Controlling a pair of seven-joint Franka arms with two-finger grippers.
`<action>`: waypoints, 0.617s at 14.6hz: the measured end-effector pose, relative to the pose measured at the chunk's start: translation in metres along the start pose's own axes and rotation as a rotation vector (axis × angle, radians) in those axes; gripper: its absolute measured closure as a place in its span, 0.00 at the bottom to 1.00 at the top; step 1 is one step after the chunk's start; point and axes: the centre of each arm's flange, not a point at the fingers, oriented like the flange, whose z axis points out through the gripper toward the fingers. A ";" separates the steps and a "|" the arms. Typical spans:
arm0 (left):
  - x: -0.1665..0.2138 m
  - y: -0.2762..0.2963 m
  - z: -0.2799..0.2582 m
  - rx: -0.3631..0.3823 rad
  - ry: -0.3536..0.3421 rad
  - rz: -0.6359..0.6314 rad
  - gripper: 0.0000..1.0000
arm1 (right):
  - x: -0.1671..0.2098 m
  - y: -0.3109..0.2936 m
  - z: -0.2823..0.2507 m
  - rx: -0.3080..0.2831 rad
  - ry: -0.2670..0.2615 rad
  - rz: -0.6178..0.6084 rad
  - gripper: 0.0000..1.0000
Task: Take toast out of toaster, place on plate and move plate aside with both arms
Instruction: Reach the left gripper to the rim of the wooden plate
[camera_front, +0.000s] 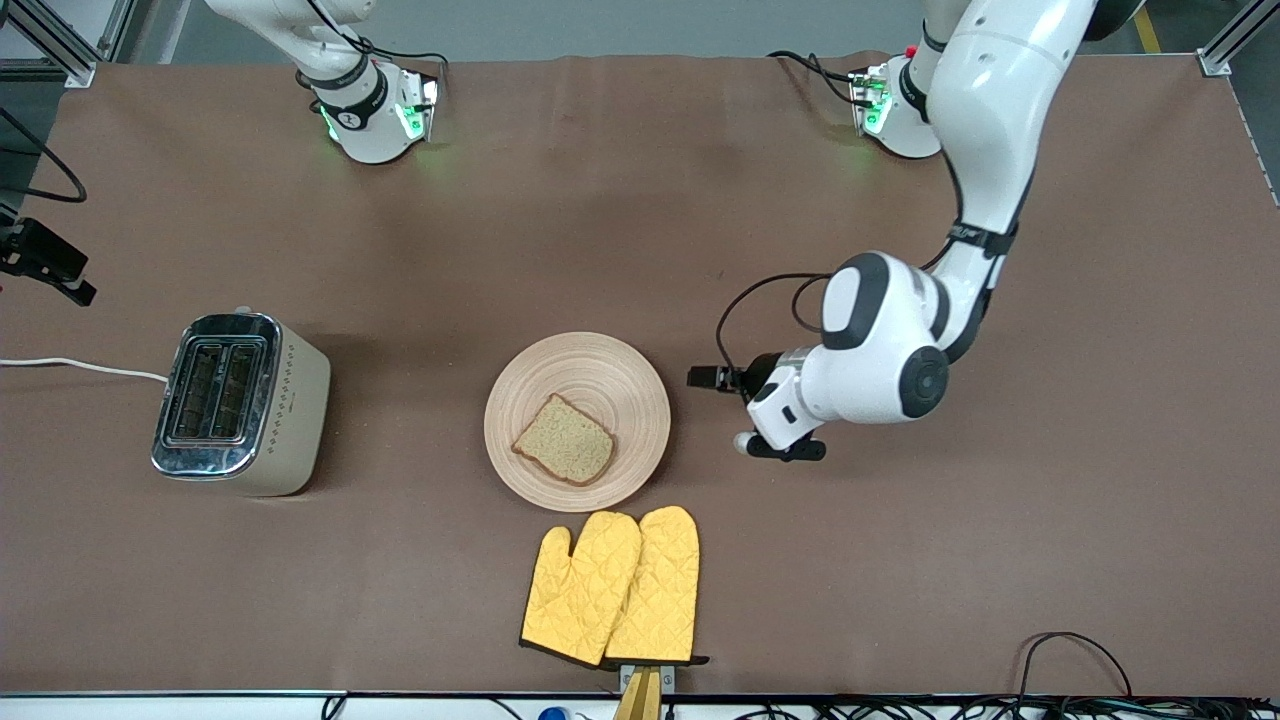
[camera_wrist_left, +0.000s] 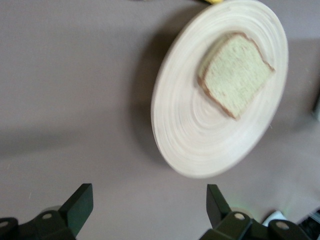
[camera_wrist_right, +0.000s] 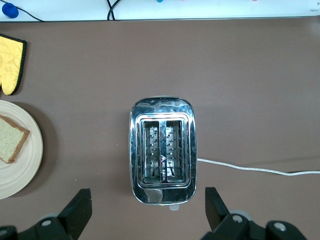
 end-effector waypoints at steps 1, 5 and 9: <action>0.005 -0.003 0.016 -0.002 0.034 -0.008 0.00 | 0.000 0.000 0.000 0.000 0.000 0.000 0.00; 0.010 0.006 0.063 -0.066 0.074 -0.056 0.00 | 0.000 0.000 0.000 0.000 -0.001 0.000 0.00; 0.015 0.017 0.069 -0.080 0.079 -0.046 0.01 | 0.000 0.000 0.000 0.000 -0.001 0.000 0.00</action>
